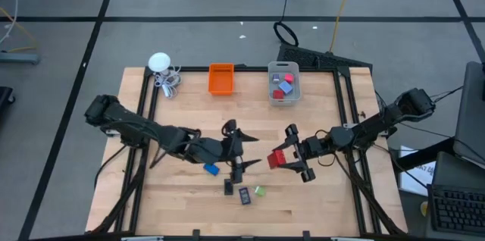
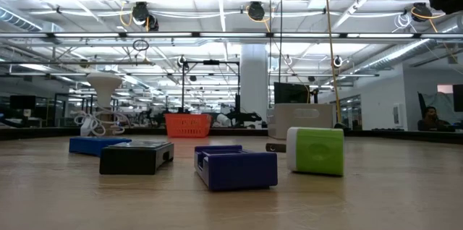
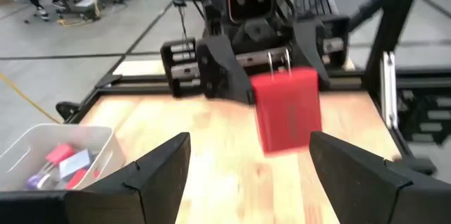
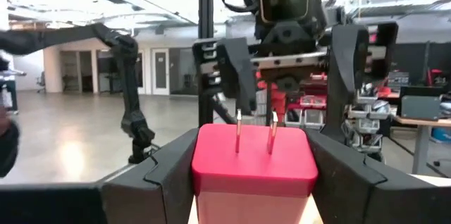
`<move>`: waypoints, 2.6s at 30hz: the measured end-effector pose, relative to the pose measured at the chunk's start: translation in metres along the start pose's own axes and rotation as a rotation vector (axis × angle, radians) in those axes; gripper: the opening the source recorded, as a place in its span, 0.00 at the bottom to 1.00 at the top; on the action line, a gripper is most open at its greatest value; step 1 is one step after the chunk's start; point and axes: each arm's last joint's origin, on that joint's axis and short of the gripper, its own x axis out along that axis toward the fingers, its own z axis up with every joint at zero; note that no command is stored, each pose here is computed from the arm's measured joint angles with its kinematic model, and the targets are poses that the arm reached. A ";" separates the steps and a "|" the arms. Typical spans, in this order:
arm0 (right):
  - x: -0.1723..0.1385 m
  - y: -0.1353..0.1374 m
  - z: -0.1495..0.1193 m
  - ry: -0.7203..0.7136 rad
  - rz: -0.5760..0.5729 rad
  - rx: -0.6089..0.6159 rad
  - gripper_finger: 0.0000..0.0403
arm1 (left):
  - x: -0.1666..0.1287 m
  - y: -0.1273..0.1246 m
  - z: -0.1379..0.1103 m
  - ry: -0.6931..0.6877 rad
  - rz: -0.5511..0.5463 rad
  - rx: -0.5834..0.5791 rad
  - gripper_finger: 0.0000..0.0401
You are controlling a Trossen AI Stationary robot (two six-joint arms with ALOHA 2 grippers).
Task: Pick & Place Office items
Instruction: Put the red charger adapter into the gray bin
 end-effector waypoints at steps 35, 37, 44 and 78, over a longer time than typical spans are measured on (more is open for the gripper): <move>-0.008 -0.027 -0.006 0.185 -0.300 0.006 0.53 | -0.151 0.085 -0.163 -0.205 -0.062 -0.173 0.73; -0.009 -0.036 -0.006 0.186 -0.364 -0.005 0.53 | -0.155 0.087 -0.168 -0.229 -0.067 -0.172 0.73; -0.020 -0.082 -0.009 0.229 -0.629 -0.025 0.53 | -0.164 0.094 -0.183 -0.258 -0.065 -0.165 0.73; -0.110 -0.202 -0.050 0.579 -1.155 0.241 0.54 | -0.165 0.095 -0.184 -0.259 -0.034 -0.178 0.73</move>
